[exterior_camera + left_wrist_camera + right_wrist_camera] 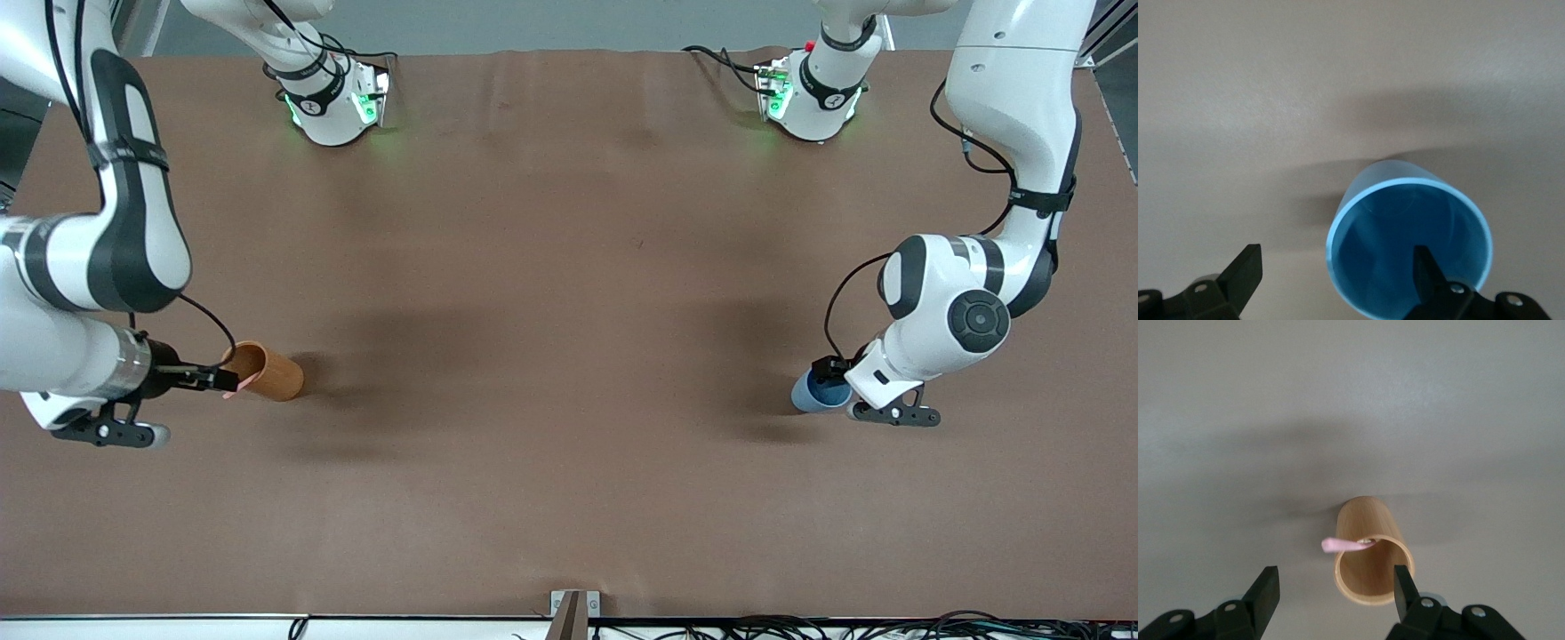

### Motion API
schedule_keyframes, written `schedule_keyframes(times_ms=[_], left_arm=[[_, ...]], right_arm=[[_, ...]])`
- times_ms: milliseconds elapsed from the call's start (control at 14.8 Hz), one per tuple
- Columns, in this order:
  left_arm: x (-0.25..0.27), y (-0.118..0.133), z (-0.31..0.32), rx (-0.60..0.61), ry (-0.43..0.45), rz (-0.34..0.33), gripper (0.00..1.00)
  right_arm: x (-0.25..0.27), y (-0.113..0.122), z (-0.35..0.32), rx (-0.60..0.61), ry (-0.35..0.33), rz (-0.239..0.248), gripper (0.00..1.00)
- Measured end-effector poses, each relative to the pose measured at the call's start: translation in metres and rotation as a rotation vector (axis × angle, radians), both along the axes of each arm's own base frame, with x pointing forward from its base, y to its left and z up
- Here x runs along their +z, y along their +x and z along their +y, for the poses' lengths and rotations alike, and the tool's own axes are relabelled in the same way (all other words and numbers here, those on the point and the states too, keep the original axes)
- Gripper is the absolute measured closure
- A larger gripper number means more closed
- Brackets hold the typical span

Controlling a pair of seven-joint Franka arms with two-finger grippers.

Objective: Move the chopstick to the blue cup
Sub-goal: 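Grasp the blue cup with the left gripper while the right gripper grasps the chopstick, then slide the blue cup toward the table middle while the right gripper lifts the chopstick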

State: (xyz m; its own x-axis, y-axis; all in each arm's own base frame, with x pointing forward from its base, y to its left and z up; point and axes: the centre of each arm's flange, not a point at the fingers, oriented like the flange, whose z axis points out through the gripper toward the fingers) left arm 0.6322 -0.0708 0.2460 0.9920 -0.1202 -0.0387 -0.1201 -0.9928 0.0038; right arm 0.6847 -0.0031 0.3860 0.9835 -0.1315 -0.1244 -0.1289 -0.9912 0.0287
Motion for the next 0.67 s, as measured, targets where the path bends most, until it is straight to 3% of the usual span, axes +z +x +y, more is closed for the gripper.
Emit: schedule_keyframes(times_ms=[135,270,472,540,607,675], left_arm=[[-0.005,0.001,-0.001,-0.003,-0.002,-0.007,0.24],[-0.006,0.001,-0.004,-0.011,-0.004,-0.015,0.44],[-0.002,0.004,-0.006,-0.015,-0.007,-0.025,0.71],[0.001,0.007,-0.006,-0.015,-0.008,-0.033,0.78],[0.006,0.01,-0.007,-0.014,-0.009,-0.044,0.91],[0.012,0.014,-0.011,-0.013,-0.013,-0.058,0.96]], right_arm=[[-0.013,0.003,0.002,0.001,-0.02,0.01,0.4],[-0.018,0.005,0.002,0.001,-0.031,0.011,0.45],[-0.016,0.007,0.002,-0.001,-0.032,-0.007,0.68],[-0.016,0.007,0.002,-0.001,-0.032,-0.01,0.68],[-0.016,0.007,0.002,-0.002,-0.032,-0.01,0.68],[-0.016,0.008,0.002,-0.003,-0.032,-0.014,0.72]])
